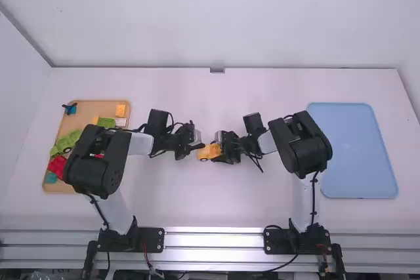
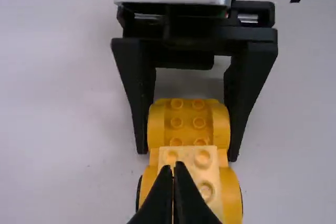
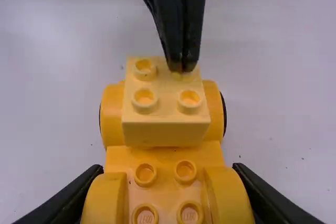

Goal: Assemble lego blocks to make yellow taxi

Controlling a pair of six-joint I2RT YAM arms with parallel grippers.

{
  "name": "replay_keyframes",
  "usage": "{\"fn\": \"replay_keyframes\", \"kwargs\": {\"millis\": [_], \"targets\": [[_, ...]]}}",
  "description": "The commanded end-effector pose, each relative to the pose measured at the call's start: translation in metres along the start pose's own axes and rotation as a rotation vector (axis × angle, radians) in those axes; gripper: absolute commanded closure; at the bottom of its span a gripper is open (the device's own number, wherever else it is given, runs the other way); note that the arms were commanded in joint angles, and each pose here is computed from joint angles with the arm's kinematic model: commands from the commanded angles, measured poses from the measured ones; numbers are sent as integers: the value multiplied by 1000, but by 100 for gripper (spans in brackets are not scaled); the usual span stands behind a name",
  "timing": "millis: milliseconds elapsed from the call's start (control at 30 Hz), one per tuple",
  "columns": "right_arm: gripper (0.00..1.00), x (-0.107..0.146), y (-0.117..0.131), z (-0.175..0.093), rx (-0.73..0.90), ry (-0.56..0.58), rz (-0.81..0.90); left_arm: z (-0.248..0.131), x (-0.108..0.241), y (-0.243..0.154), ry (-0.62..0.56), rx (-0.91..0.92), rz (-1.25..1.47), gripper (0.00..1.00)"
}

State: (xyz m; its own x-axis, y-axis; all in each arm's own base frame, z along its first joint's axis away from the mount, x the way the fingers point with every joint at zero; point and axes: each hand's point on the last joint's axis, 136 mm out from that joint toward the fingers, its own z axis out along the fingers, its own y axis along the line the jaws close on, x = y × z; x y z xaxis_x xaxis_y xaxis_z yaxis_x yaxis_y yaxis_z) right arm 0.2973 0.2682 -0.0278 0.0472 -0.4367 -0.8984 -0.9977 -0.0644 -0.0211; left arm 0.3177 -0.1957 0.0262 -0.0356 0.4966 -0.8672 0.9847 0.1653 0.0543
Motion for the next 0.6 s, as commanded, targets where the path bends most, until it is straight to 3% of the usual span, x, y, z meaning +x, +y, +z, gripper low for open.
{"fn": "replay_keyframes", "kwargs": {"millis": [0, 333, 567], "targets": [[42, 1, 2, 0, 3, 16, 6, 11, 25, -11, 93, 24, -37, 98], [42, 0, 3, 1, 1, 17, 7, 8, 69, -16, 299, 1, -92, 98], [42, 2, 2, 1, 7, 25, 7, 10, 46, -20, 207, 75, -63, 98]]}}
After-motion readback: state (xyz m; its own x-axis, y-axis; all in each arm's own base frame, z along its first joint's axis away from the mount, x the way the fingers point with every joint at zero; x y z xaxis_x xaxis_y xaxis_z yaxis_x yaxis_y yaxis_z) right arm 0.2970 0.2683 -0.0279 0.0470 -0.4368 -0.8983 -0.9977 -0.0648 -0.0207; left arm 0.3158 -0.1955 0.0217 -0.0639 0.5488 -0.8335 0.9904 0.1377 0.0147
